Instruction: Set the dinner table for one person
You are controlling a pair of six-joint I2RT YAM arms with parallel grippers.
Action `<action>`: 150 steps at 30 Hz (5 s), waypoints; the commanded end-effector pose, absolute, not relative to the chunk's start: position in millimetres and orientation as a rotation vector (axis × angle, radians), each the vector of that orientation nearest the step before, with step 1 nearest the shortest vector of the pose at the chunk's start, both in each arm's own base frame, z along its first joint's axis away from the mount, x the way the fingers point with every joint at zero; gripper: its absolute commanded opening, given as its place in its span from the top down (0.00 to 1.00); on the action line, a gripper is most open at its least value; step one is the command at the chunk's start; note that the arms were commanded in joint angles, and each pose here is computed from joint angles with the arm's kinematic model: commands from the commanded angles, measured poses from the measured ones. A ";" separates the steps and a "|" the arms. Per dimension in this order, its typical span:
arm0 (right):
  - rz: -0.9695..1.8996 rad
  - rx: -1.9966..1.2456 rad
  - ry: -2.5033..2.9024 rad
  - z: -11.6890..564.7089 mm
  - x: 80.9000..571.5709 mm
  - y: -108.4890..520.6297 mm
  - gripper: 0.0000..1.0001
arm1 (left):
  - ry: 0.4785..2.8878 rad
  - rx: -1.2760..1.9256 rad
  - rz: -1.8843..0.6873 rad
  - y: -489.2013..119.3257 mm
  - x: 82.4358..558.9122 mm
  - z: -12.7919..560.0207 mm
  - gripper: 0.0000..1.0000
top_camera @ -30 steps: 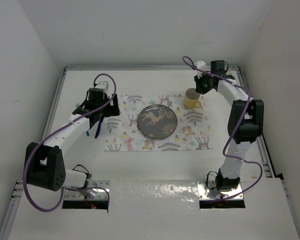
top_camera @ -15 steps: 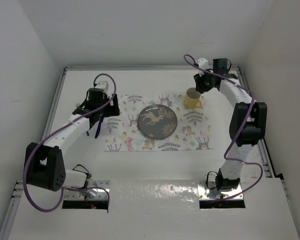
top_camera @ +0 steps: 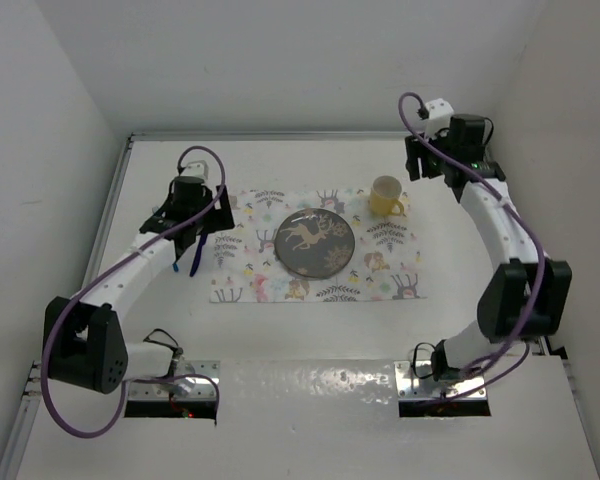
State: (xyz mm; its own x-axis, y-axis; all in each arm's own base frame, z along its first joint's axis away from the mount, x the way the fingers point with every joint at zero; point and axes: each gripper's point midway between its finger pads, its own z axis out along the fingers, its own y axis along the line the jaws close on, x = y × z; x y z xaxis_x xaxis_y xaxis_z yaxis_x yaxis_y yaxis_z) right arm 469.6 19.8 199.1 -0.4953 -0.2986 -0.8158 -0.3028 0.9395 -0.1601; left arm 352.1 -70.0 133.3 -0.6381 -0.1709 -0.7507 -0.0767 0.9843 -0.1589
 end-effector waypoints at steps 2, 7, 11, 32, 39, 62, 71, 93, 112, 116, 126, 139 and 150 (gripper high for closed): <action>0.023 -0.092 2.062 230.9 431.2 8.3 0.35 | 2.195 -0.301 -0.047 -47.5 356.8 158.6 0.21; 0.094 0.042 2.117 216.8 383.4 12.8 0.35 | 2.279 -0.367 0.021 -27.1 353.1 131.5 0.30; 0.155 0.122 2.111 212.9 360.8 19.5 0.36 | 2.332 -0.411 0.051 -11.6 348.0 109.9 0.32; 0.281 0.097 2.157 184.3 318.3 52.2 0.38 | 2.413 -0.865 0.234 118.8 395.8 18.6 0.56; 0.284 0.086 2.156 182.2 313.8 52.7 0.38 | 2.461 -0.876 0.193 125.9 405.5 -10.5 0.68; 0.322 0.076 2.150 179.1 313.4 58.3 0.40 | 2.416 -0.635 0.162 59.7 416.0 111.7 1.00; 0.317 0.075 2.135 181.0 309.9 57.1 0.41 | 2.449 -0.452 -0.034 -45.8 400.7 125.2 1.00; 0.299 0.077 2.140 173.0 303.9 54.0 0.41 | 2.499 -0.289 -0.054 -147.6 412.2 40.6 1.00; 0.304 0.084 2.155 168.9 303.3 54.7 0.40 | 2.549 -0.252 0.036 -135.5 401.8 13.7 0.87; 0.304 0.084 2.160 168.8 302.5 54.7 0.39 | 2.550 -0.256 0.048 -133.1 399.4 15.5 0.76; 0.277 0.095 2.162 173.3 296.5 50.0 0.39 | 2.425 -0.265 0.026 -86.0 405.3 94.5 0.61; 0.310 0.085 2.153 172.7 283.0 53.7 0.38 | 2.607 -0.303 0.158 -18.3 353.1 42.5 0.49; 0.326 0.076 2.150 165.9 274.7 55.7 0.38 | 2.705 -0.327 0.182 -3.8 321.5 14.7 0.49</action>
